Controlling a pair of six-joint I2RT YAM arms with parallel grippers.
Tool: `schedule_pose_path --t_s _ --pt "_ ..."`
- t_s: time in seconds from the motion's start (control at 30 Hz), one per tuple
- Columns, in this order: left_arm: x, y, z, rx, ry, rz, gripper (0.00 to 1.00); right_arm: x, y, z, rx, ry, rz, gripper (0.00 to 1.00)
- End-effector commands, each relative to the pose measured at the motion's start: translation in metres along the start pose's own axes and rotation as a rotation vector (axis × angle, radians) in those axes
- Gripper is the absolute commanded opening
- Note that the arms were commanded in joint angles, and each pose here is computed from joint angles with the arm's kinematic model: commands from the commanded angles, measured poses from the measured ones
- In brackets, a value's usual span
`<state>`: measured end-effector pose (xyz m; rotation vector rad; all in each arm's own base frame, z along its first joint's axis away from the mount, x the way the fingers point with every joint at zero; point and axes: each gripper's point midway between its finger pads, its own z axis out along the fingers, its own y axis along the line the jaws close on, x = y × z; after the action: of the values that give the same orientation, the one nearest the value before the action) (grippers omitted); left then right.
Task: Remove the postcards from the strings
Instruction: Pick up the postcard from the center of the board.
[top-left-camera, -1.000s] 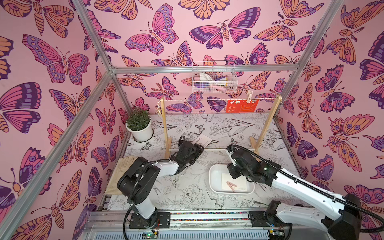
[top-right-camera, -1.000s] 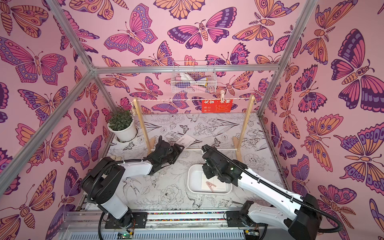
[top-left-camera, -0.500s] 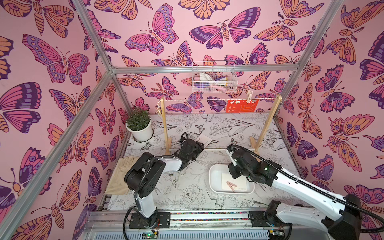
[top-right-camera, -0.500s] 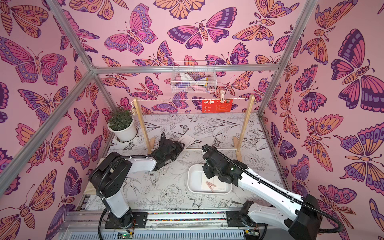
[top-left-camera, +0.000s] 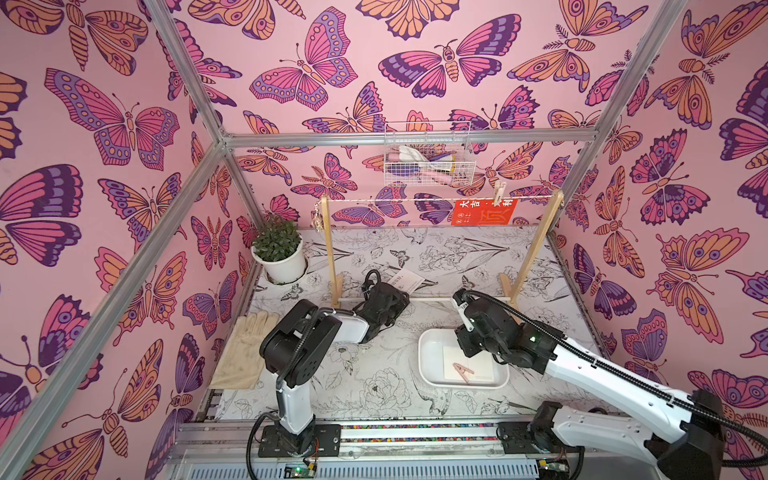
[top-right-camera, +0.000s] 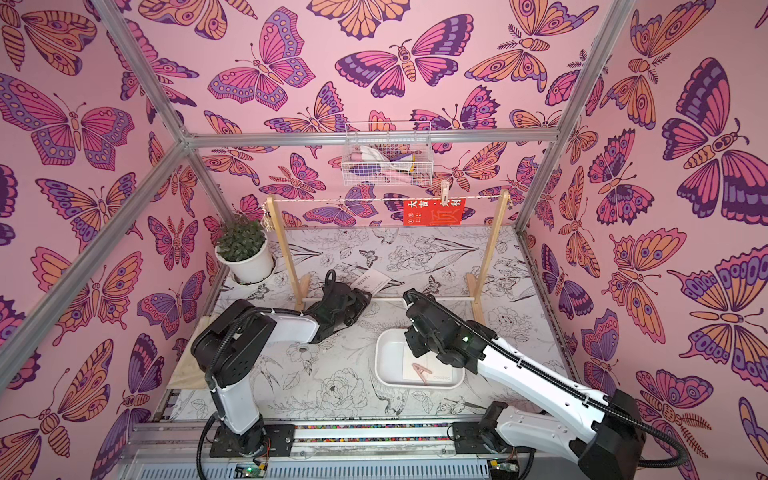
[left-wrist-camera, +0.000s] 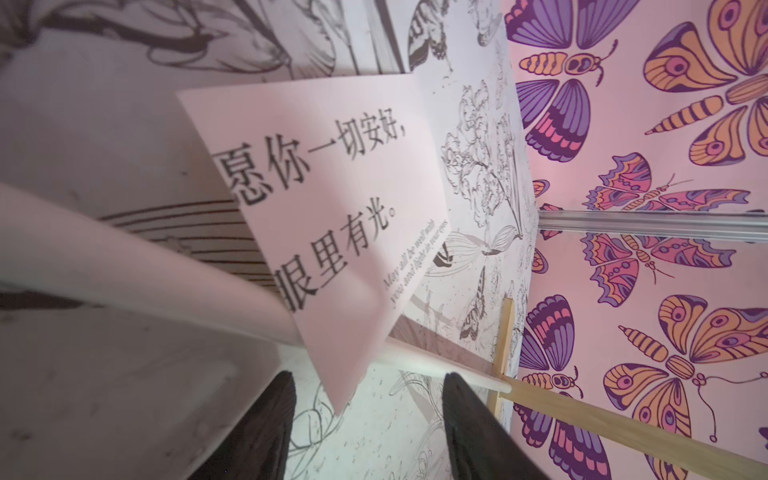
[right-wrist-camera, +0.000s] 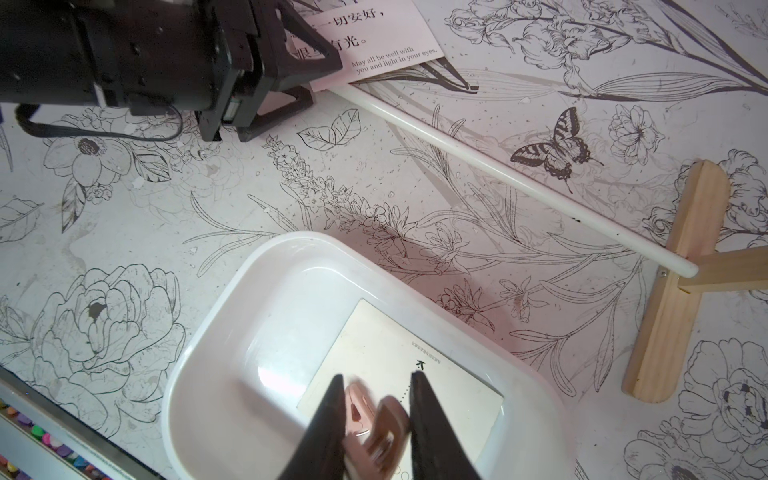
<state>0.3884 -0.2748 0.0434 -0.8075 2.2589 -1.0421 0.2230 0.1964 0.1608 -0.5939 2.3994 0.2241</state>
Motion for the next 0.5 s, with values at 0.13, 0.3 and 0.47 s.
schedule_pose_path --t_s 0.13,0.3,0.47 --pt "-0.0038 0.0023 0.0113 -0.004 -0.033 -0.013 0.5 0.0042 -0.0005 -0.0008 -0.01 -0.002 -0.004 0.27" --pt "-0.0048 0.0064 0.0126 -0.01 -0.042 -0.015 0.43 0.0049 0.002 0.0012 -0.022 0.001 -0.005 0.27" --pt "-0.0044 0.0056 0.0137 0.002 -0.041 -0.023 0.34 0.0059 0.0055 0.0029 -0.04 0.006 -0.006 0.27"
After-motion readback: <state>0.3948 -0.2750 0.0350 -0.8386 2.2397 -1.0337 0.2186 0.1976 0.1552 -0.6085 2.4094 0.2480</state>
